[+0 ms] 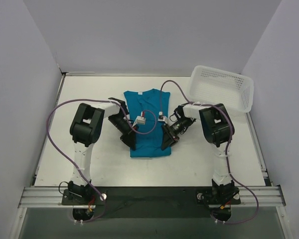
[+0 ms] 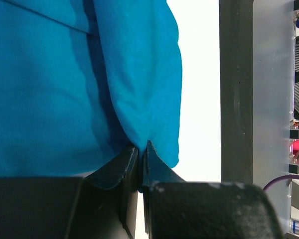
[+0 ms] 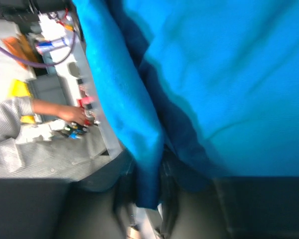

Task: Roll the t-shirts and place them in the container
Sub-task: Roll the T-shirt to the center of the board.

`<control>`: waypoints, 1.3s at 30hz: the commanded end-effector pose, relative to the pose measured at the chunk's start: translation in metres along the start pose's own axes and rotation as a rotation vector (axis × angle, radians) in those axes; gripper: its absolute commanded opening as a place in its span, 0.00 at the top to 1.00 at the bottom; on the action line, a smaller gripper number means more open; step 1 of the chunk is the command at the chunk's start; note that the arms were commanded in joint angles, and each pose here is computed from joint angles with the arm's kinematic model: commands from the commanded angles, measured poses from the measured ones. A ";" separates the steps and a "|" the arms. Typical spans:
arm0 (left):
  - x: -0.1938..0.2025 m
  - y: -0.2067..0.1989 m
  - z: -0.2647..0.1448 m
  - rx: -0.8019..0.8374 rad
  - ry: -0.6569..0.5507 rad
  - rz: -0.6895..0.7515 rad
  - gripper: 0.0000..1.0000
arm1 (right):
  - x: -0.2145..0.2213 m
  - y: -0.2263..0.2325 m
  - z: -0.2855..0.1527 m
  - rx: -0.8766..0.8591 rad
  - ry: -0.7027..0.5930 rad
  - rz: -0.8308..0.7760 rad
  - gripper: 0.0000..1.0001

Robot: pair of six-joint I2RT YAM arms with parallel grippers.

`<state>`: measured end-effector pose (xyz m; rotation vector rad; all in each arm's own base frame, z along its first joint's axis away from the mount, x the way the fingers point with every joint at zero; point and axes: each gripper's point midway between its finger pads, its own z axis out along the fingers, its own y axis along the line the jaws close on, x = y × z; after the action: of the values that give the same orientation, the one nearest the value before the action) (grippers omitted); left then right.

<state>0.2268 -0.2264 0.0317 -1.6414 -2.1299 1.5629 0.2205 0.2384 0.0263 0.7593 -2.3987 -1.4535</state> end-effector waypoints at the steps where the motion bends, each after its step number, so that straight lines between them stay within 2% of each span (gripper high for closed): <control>1: 0.009 -0.003 -0.003 0.015 0.010 -0.067 1.00 | -0.005 0.005 0.005 -0.088 -0.018 0.126 0.85; 5: 0.006 0.004 -0.007 0.007 0.010 -0.093 1.00 | -0.009 0.002 0.003 -0.128 -0.020 0.187 0.90; 7: 0.001 0.011 -0.009 -0.009 0.008 -0.105 1.00 | -0.008 -0.002 0.002 -0.116 -0.015 0.208 1.00; 9: 0.000 0.018 -0.011 -0.031 0.017 -0.114 1.00 | -0.009 -0.007 0.001 -0.113 -0.020 0.219 1.00; 14: 0.003 0.033 -0.015 -0.093 0.020 -0.237 0.98 | -0.007 -0.018 0.004 -0.097 -0.003 0.266 1.00; 21: -0.006 0.051 -0.034 -0.247 -0.052 -0.271 0.83 | -0.005 -0.024 0.007 -0.068 0.021 0.289 1.00; 29: -0.037 0.056 -0.087 -0.491 -0.135 -0.161 0.79 | -0.005 -0.023 0.009 -0.065 0.027 0.284 1.00; 31: -0.030 0.054 -0.095 -0.546 -0.130 -0.160 0.73 | -0.004 -0.023 0.009 -0.060 0.030 0.282 1.00; 32: -0.039 0.045 -0.106 -0.595 -0.152 -0.104 0.71 | -0.004 -0.023 0.009 -0.057 0.034 0.279 1.00; 33: -0.026 0.040 -0.100 -0.596 -0.133 -0.103 0.69 | -0.004 -0.023 0.009 -0.055 0.035 0.276 1.00; 34: -0.026 0.036 -0.102 -0.617 -0.134 -0.080 0.65 | -0.004 -0.023 0.010 -0.052 0.039 0.273 1.00; 37: -0.024 0.005 -0.098 -0.649 -0.141 -0.006 0.62 | -0.003 -0.022 0.014 -0.047 0.052 0.263 1.00; 39: -0.028 -0.001 -0.099 -0.721 -0.139 0.076 0.58 | -0.003 -0.021 0.014 -0.045 0.053 0.253 1.00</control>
<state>0.2923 -0.1760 0.0745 -1.5552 -2.8871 1.1002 0.2401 0.2499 0.0119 0.5535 -2.3388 -1.5249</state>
